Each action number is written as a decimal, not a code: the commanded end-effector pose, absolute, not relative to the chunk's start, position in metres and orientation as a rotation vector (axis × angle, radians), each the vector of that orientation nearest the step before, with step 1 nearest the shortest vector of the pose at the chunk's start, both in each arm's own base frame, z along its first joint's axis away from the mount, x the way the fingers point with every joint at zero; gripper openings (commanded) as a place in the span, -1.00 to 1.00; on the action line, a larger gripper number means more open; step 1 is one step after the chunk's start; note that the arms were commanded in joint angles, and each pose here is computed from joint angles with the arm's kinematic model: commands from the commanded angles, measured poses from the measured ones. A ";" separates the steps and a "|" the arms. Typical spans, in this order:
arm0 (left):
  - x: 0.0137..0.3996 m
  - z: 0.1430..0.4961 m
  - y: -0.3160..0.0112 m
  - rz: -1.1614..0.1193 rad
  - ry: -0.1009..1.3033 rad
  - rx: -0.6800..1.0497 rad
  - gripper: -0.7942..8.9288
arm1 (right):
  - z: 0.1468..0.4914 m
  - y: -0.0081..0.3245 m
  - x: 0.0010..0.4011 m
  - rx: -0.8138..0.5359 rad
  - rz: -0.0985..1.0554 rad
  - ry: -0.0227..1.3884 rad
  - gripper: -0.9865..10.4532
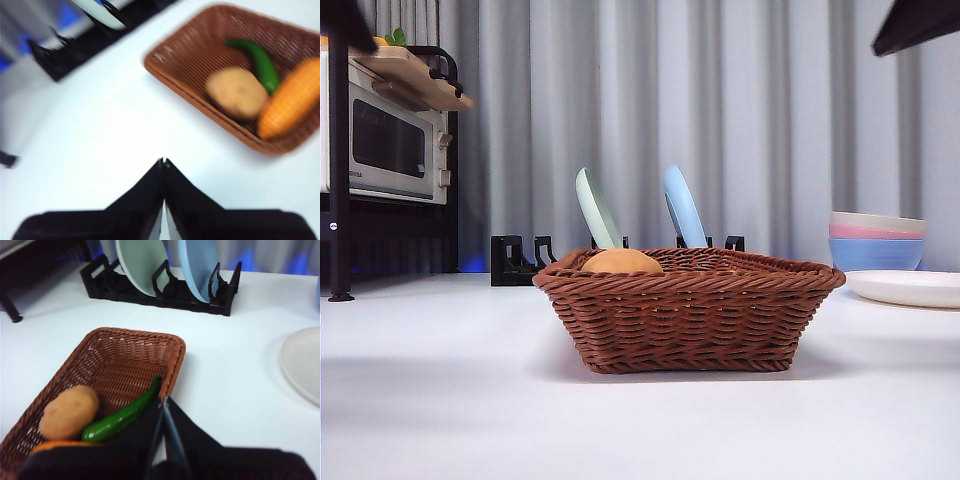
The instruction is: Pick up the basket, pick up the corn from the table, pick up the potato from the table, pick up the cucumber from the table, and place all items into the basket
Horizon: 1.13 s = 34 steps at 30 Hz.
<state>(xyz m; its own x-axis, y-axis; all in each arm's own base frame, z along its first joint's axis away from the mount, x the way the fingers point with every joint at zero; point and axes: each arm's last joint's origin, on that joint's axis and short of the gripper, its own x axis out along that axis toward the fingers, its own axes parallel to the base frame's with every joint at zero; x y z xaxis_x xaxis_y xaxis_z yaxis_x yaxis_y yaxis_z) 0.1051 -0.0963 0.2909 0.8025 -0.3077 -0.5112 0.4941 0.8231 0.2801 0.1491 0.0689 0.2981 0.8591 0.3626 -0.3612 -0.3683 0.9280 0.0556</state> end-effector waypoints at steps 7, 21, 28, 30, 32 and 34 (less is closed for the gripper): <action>0.098 0.280 -0.092 -0.486 0.539 0.333 -0.84 | 0.300 0.059 0.132 0.057 0.329 0.325 -0.82; 0.090 0.290 -0.076 -0.461 0.462 0.274 -0.84 | 0.299 0.059 0.132 0.057 0.329 0.326 -0.82; 0.086 0.292 -0.042 -0.301 0.205 0.048 -0.84 | 0.299 0.059 0.132 0.057 0.329 0.327 -0.82; 0.086 0.280 -0.033 -0.243 0.155 0.017 -0.84 | 0.299 0.059 0.132 0.057 0.329 0.327 -0.82; 0.085 0.261 -0.025 -0.193 0.127 -0.001 -0.84 | 0.299 0.059 0.132 0.056 0.329 0.327 -0.82; 0.086 0.241 -0.018 -0.154 0.122 -0.011 -0.84 | 0.299 0.059 0.132 0.056 0.329 0.327 -0.82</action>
<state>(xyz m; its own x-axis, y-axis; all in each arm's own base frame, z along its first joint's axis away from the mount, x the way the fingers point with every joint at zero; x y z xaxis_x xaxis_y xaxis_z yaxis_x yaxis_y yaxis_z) 0.0844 -0.0215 0.2518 0.9775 -0.1756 -0.1171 0.1759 0.9844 -0.0078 0.1317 0.0591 0.3007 0.8935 0.3283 -0.3065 -0.3128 0.9446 0.1000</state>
